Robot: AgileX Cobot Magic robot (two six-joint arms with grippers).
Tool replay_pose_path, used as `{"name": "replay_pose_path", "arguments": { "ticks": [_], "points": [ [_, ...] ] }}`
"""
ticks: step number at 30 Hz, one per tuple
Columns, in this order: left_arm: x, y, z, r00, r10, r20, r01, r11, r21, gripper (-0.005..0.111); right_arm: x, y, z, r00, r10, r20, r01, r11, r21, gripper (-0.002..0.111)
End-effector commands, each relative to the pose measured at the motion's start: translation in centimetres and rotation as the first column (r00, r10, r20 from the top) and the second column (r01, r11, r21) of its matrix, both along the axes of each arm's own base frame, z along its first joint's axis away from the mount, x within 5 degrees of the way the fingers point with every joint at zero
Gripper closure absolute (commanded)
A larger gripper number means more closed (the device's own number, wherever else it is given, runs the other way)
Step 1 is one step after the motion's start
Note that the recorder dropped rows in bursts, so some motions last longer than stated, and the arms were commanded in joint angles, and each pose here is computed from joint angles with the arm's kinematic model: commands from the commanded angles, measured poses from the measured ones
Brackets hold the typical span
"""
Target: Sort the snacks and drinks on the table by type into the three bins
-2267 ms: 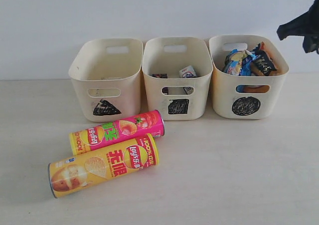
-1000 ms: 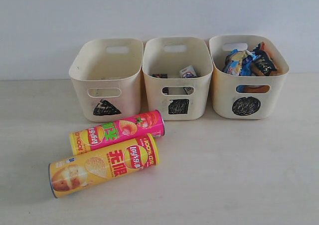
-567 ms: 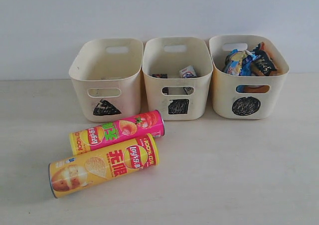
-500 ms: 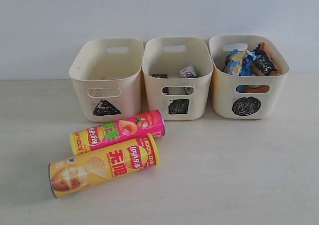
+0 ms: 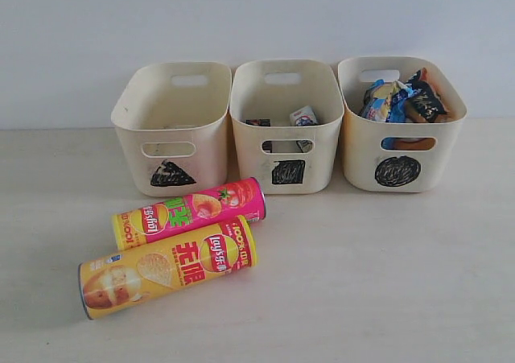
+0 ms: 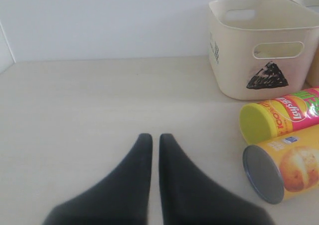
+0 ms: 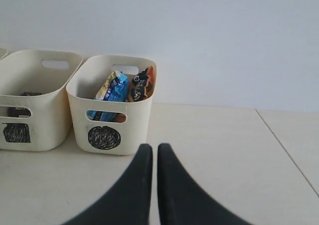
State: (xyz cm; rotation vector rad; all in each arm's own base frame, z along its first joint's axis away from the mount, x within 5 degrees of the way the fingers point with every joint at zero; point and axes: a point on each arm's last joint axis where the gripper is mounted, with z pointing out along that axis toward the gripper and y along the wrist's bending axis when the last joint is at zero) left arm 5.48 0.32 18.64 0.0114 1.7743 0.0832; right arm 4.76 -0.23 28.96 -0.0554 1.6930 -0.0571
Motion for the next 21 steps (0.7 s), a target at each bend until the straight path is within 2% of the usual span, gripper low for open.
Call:
{"name": "replay_pose_path", "arguments": {
  "ticks": [1,7,17,21],
  "points": [
    [0.0,0.0,0.2,1.0,-0.002,0.013,0.002,1.0,-0.002,0.102,-0.8,0.1,-1.4,0.999,0.01,0.033,-0.011,1.0,0.02,0.107],
    [0.0,0.0,0.2,1.0,-0.001,0.012,0.001,1.0,-0.002,0.102,-0.8,0.5,-4.0,0.999,0.045,0.005,-0.046,0.996,0.072,0.107],
    [0.0,0.0,0.2,1.0,-0.001,0.012,0.001,1.0,-0.002,0.102,0.5,0.6,-9.2,0.996,0.049,-0.072,-0.042,0.994,0.097,0.107],
    [0.0,0.0,0.2,1.0,-0.001,0.012,0.001,1.0,-0.002,0.102,0.6,0.6,-10.1,0.994,0.049,-0.095,-0.039,0.995,0.097,0.107]
  ]
}}
